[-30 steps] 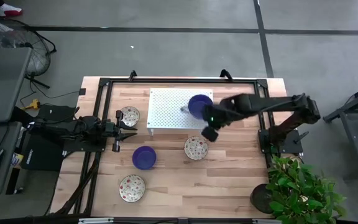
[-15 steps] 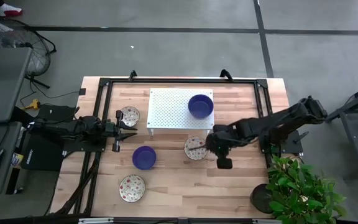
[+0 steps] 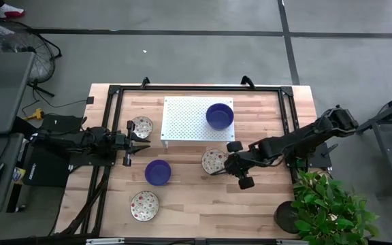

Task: Pick & Place Mini bowls
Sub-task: Put the right white patterned bowl on the shelf

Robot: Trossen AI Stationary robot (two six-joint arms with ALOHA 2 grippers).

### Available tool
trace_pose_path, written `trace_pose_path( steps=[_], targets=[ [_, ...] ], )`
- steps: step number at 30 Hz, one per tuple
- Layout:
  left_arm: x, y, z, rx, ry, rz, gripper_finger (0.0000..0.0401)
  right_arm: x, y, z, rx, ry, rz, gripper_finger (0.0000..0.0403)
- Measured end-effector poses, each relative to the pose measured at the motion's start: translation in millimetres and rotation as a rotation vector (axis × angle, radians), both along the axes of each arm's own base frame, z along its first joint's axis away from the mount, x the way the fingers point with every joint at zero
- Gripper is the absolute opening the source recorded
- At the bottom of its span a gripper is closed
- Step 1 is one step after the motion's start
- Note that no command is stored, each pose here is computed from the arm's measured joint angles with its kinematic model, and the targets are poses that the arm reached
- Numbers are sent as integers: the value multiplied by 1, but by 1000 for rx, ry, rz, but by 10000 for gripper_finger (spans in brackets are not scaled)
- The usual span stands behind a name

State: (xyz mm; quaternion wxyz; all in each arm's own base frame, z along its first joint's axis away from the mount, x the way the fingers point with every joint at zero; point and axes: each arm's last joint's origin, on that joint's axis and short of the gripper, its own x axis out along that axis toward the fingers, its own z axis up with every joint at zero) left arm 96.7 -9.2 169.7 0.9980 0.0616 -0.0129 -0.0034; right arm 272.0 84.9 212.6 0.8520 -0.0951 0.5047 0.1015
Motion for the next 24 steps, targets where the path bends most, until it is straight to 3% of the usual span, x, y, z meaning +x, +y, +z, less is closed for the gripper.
trace_pose_path(
  steps=[10, 17, 20, 24],
  targets=[
    [0, 0, 0, 0, 0, 0, 72, 12, 5, -12, -55, -30, 57, 141],
    [0, 0, 0, 0, 0, 0, 72, 17, 6, -15, -56, -57, 14, 172],
    [0, 0, 0, 0, 0, 0, 72, 17, 6, -14, 21, -58, -117, 176],
    [0, 0, 0, 0, -1, 0, 72, 17, 6, -15, 228, -27, -471, 173]
  ],
)
